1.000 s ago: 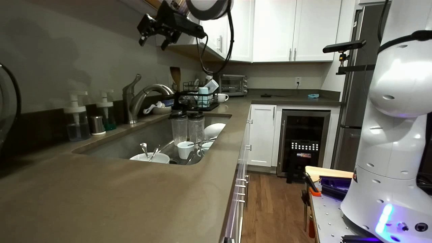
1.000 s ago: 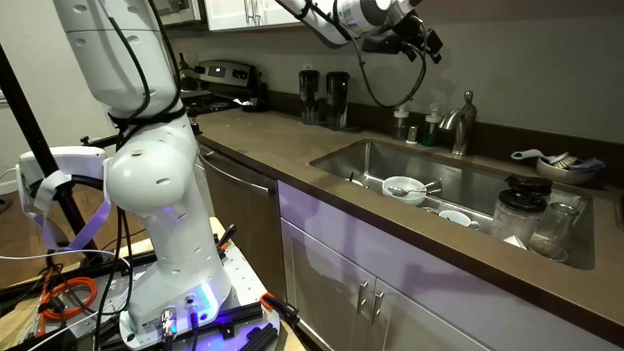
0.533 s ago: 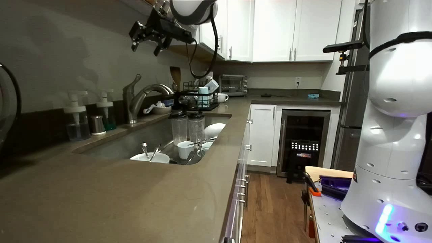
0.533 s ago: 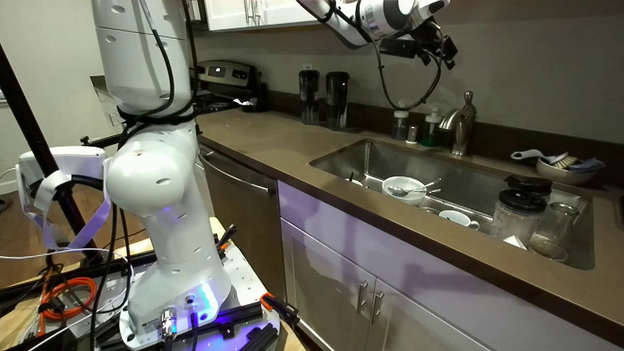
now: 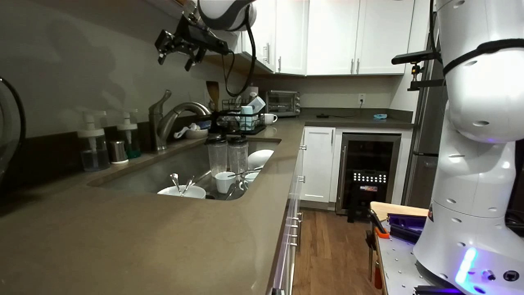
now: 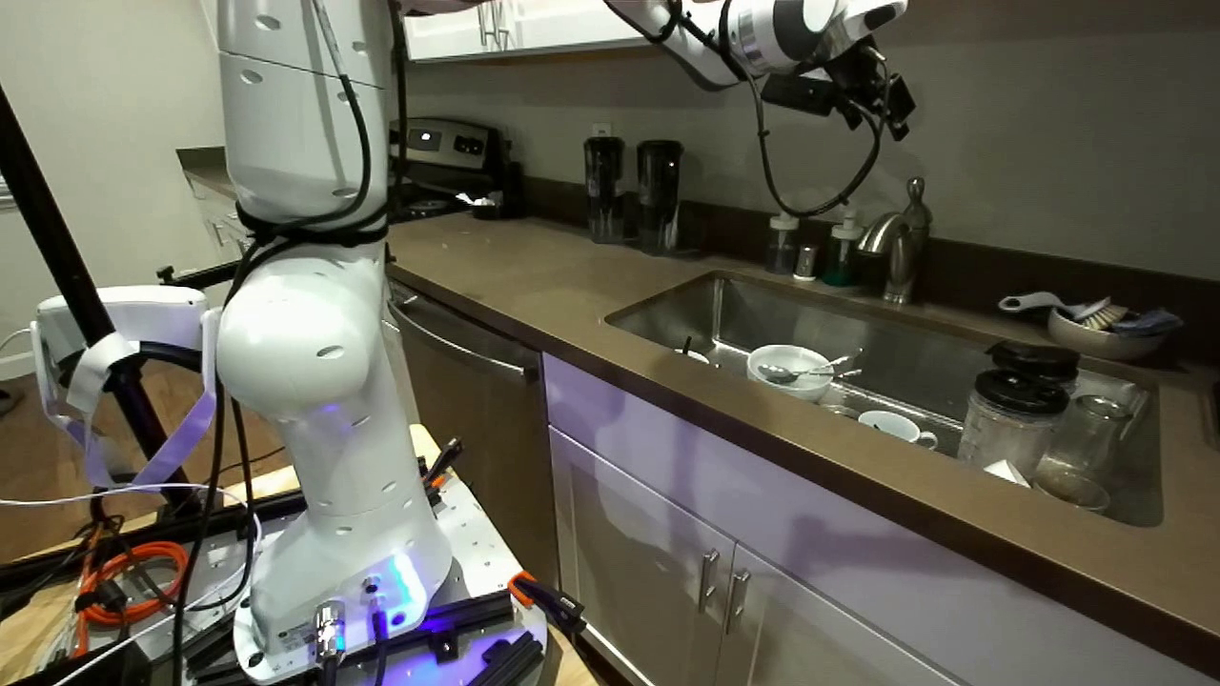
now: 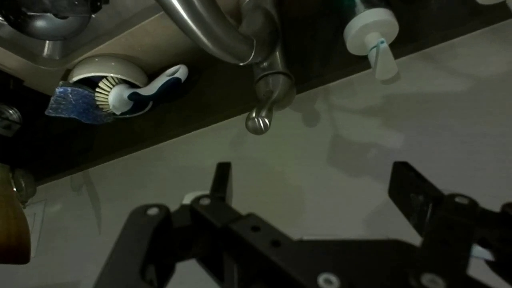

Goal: Push the tap lever backwards

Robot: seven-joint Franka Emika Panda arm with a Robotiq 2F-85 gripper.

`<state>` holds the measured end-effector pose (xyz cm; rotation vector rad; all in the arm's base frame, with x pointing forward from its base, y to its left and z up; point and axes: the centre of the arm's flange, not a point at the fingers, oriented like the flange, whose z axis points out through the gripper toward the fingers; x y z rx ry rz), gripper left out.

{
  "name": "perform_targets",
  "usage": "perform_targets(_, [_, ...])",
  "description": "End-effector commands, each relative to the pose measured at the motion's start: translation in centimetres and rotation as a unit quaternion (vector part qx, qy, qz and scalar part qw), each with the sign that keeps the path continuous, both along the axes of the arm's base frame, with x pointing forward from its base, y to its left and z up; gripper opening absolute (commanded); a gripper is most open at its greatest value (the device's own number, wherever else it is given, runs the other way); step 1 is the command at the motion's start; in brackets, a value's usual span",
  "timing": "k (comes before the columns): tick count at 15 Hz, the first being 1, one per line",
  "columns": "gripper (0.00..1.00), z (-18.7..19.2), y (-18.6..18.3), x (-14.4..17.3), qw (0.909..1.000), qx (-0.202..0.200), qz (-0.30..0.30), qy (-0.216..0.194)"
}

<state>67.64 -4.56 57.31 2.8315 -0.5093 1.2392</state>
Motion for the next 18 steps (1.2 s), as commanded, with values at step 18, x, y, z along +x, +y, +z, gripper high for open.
perform_targets(18, [0.71,-8.9,-2.6,2.4,0.9964,-0.018,0.004,-0.083])
